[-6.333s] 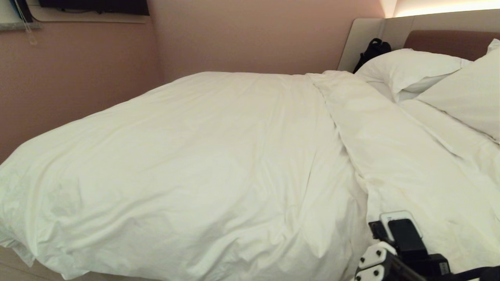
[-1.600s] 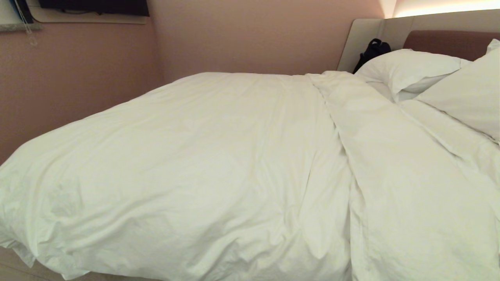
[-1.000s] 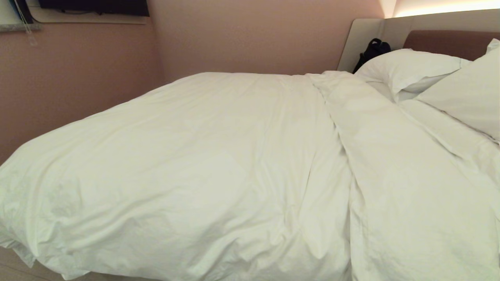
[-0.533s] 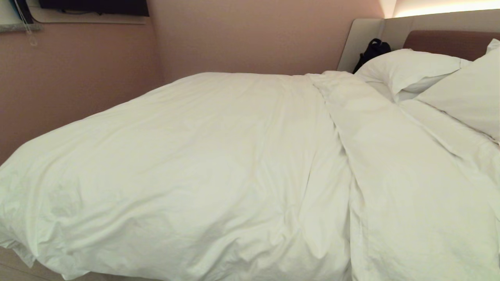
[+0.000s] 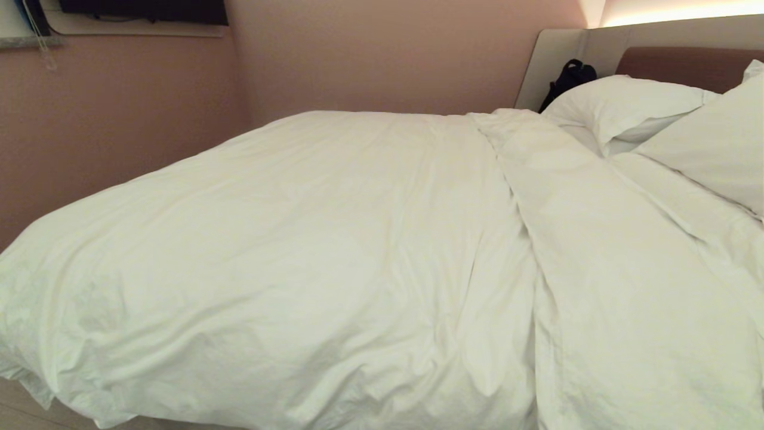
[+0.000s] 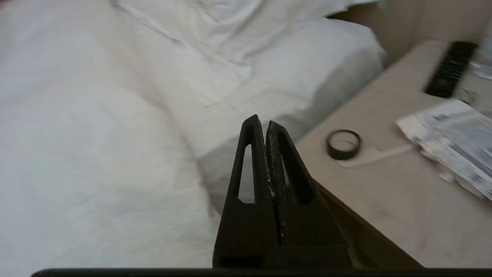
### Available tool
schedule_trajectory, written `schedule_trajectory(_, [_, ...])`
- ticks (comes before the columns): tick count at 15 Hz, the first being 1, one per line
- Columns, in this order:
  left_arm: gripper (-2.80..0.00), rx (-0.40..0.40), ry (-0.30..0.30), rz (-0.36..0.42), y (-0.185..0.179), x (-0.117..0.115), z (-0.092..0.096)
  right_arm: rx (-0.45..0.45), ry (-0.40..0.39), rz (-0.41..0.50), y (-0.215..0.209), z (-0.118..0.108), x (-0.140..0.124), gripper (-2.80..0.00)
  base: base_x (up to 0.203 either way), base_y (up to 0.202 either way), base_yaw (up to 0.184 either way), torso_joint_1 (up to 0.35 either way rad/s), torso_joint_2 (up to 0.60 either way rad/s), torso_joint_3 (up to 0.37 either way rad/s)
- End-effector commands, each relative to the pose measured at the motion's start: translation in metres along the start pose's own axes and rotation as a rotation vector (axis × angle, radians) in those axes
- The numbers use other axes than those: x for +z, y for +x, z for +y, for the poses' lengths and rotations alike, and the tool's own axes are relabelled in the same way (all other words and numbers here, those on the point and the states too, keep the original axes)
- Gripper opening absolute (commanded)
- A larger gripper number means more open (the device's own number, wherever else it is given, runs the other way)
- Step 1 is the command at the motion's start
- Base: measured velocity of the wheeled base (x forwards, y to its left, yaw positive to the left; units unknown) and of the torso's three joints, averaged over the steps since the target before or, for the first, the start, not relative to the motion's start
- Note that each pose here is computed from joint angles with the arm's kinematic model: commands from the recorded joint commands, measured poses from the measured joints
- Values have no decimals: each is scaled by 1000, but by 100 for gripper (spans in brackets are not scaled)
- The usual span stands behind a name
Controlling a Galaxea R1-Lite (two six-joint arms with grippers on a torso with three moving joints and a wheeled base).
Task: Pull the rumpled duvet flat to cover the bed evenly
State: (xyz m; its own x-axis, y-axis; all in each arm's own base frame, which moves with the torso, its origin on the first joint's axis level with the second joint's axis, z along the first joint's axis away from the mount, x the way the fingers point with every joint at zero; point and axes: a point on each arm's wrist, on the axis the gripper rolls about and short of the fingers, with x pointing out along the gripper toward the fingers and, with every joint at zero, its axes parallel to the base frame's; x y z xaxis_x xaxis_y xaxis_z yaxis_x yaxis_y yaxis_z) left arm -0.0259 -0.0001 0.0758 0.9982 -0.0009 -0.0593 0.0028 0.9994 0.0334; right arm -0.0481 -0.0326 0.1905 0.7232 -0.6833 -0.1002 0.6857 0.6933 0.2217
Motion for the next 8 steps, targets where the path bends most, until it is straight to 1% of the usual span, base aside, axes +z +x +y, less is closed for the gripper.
schedule_trajectory(1, [-280,1,0,0,0,0,0,770,-141,120,-7,16,8,-280,0,0,0,0,0,0])
schedule_trajectory(2, [-280,1,0,0,0,0,0,866,-216,65,-8,17,13,-280,0,0,0,0,0,0])
schedule_trajectory(3, [-280,1,0,0,0,0,0,933,-272,-1,-10,16,21,-280,0,0,0,0,0,0])
schedule_trajectory(4, [-280,1,0,0,0,0,0,960,-274,-54,-13,14,35,-280,0,0,0,0,0,0])
schedule_trajectory(5, [-280,1,0,0,0,0,0,975,-273,-84,-15,15,47,-280,0,0,0,0,0,0])
schedule_trajectory(8, [-280,1,0,0,0,0,0,993,-293,-128,-17,25,74,-280,0,0,0,0,0,0])
